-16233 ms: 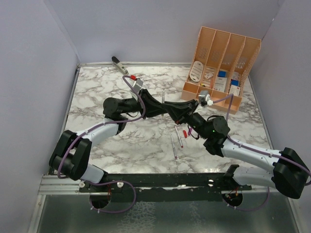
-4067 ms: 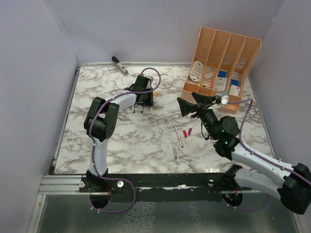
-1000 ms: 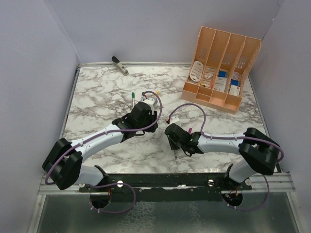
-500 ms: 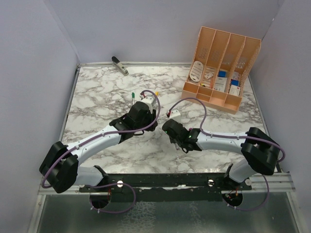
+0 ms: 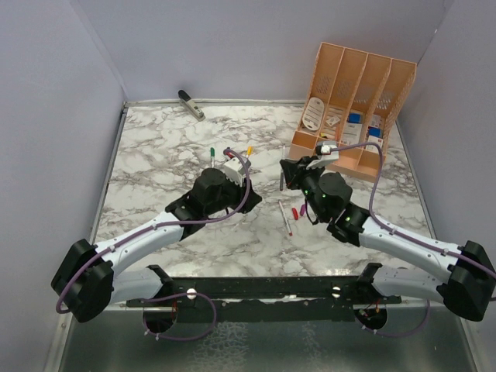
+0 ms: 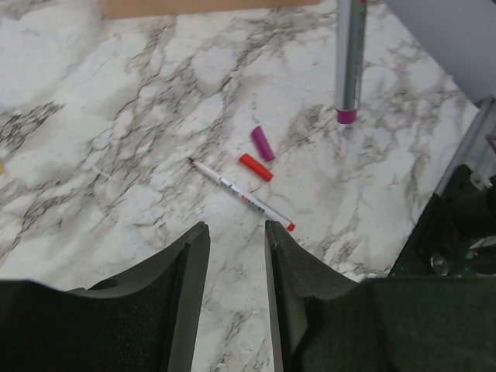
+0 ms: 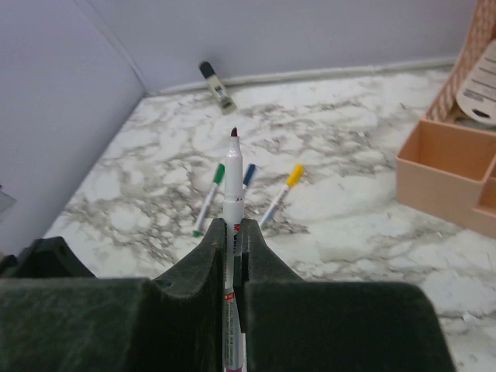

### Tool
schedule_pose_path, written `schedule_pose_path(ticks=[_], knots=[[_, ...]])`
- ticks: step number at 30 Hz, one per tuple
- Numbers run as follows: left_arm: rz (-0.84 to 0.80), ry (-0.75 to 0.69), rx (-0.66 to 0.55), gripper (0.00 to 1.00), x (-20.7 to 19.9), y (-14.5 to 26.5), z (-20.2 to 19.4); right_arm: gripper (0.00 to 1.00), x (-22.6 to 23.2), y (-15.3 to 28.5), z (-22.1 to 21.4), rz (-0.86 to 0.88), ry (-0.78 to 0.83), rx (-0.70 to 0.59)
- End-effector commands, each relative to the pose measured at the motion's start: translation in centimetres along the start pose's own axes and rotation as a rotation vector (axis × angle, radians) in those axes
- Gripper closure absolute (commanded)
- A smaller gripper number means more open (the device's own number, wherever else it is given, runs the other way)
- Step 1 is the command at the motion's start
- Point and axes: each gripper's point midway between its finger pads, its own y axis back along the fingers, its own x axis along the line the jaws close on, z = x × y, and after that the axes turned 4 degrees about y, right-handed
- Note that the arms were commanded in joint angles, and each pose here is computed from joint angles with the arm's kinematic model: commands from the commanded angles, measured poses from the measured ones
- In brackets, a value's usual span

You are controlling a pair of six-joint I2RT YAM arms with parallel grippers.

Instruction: Insert the pens into the pen caps

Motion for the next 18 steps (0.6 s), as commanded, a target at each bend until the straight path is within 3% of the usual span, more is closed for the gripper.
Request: schedule_pose_path(ticks=[1,6,18], knots=[[-0.302,-0.118,-0.162,0.61,-6.0,1.5,4.2,0.99,2.3,1.3,5.0,0.151,-0.044,-0.210],[-0.410,-0.163,-0.202,0.60,-8.4,2.2,6.2,0.99,3.4,2.7,6.1,0.251,-0.091,-0.291],[-0.420,-0.163,-0.281,0.60,-9.3,2.3,8.8,0.99,5.8,3.6,5.0,0.407,-0.132,-0.266]])
